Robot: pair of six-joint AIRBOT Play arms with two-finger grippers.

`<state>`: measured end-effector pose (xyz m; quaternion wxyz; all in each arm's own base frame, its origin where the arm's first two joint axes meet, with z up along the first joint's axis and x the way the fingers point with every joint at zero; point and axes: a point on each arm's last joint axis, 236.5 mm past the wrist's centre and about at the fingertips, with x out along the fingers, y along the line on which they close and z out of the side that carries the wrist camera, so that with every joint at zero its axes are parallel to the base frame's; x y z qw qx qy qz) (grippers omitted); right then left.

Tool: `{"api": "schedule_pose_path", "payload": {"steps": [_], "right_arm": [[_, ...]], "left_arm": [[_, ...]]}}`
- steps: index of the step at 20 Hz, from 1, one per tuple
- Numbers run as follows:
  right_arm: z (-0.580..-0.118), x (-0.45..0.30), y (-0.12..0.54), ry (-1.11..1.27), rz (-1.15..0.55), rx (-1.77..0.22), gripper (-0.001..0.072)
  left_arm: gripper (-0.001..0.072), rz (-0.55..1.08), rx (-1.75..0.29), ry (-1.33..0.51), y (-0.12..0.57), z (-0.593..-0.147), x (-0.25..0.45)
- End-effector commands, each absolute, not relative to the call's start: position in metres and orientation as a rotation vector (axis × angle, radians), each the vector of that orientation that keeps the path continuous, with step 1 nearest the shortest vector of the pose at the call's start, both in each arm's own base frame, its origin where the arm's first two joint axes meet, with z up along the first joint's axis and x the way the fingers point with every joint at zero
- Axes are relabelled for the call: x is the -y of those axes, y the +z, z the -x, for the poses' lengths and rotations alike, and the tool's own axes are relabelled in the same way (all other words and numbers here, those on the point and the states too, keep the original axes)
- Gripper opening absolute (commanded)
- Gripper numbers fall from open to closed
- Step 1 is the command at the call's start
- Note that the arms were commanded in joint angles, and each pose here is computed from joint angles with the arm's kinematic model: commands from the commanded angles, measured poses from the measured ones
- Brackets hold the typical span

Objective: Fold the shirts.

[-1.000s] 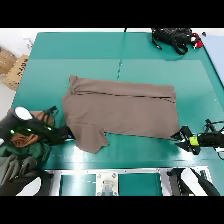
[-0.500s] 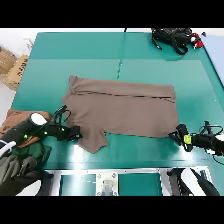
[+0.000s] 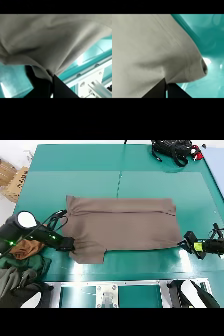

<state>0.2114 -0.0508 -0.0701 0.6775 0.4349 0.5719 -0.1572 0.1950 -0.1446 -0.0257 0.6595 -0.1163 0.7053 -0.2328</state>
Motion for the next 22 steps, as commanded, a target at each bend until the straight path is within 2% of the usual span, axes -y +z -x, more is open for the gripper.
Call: {"api": "schedule_pose_path", "payload": {"steps": [1, 4, 10, 14, 18, 19, 20, 21, 22], "right_arm": [[-0.221, 0.058, -0.05, -0.347, -0.961, -1.266, 0.0015], [-0.257, 0.057, -0.023, -0.285, -0.958, -1.154, 0.0014], [-0.363, 0.057, 0.009, -0.171, -0.94, -1.021, 0.0015], [-0.423, 0.058, -0.006, -0.131, -0.941, -1.045, 0.0015], [-0.469, 0.044, -0.044, -0.091, -0.929, -1.116, 0.0015], [-0.478, 0.041, -0.054, -0.083, -0.941, -1.131, 0.008], [-0.486, 0.04, -0.061, -0.078, -0.954, -1.138, 0.0237], [-0.491, 0.043, -0.063, -0.077, -0.955, -1.138, 0.0333], [-0.494, 0.051, -0.058, -0.076, -0.94, -1.131, 0.0351]], "left_arm": [[0.0026, 0.253, -1.544, -0.546, 0.0, -0.206, 0.147], [0.0026, 0.229, -1.338, -0.542, 0.03, -0.259, 0.152], [0.0026, 0.128, -1.285, -0.49, 0.035, -0.352, 0.145], [0.0026, 0.089, -1.257, -0.452, 0.029, -0.417, 0.144], [0.0027, 0.094, -1.308, -0.443, -0.015, -0.45, 0.148], [0.0037, 0.093, -1.3, -0.437, -0.026, -0.459, 0.148], [0.0307, 0.096, -1.272, -0.421, -0.032, -0.47, 0.147], [0.0566, 0.093, -1.226, -0.377, -0.032, -0.484, 0.141], [0.0567, 0.067, -1.191, -0.312, -0.027, -0.496, 0.128]]}}
